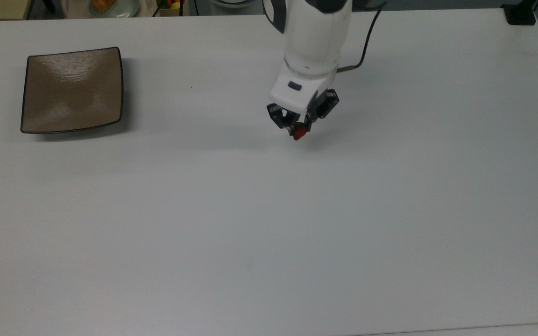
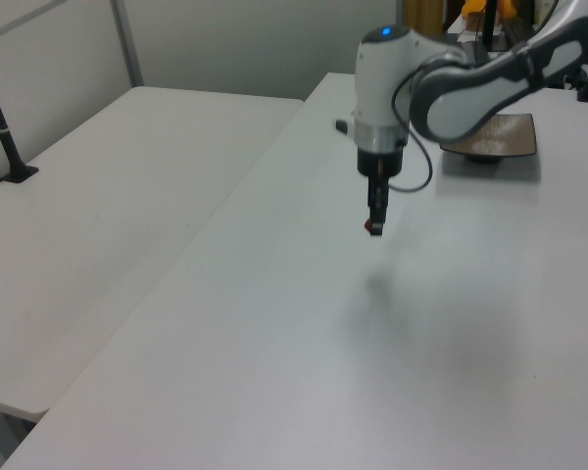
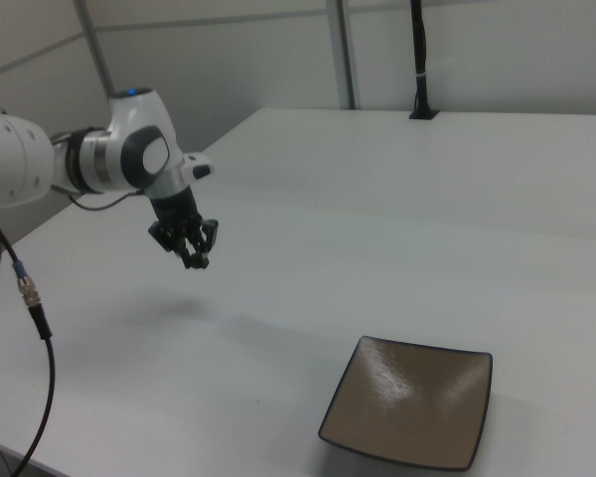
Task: Strawberries on a ceramic plate
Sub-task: 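Carry the strawberry over the square brown plate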
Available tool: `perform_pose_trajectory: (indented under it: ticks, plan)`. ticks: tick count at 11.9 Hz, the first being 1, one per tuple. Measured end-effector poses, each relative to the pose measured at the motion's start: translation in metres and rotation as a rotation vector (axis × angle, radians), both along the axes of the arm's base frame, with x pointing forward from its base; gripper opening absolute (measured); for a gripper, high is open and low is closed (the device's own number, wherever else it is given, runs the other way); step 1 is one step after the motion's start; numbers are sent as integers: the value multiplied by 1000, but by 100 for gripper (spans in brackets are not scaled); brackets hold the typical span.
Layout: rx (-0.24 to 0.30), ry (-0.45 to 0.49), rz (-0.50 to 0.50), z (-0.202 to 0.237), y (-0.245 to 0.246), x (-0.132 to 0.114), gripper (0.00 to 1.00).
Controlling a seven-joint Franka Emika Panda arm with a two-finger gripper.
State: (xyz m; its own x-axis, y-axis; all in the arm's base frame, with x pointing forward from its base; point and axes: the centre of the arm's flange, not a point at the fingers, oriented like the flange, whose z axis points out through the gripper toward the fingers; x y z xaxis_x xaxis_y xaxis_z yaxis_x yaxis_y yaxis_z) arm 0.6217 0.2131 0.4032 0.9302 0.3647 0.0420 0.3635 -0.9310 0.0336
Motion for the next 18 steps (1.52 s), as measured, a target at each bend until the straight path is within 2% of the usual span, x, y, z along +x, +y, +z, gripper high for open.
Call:
perform_pose_trajectory:
  ticks: [4,9,13,18]
  plan:
    - [-12,-22,-94,92,-61,-15,33]
    - [53,-17,-187,167,-129,-44,33]
    - [62,-2,-154,183,-192,-53,33]
    - [48,23,-63,164,-304,-53,33]
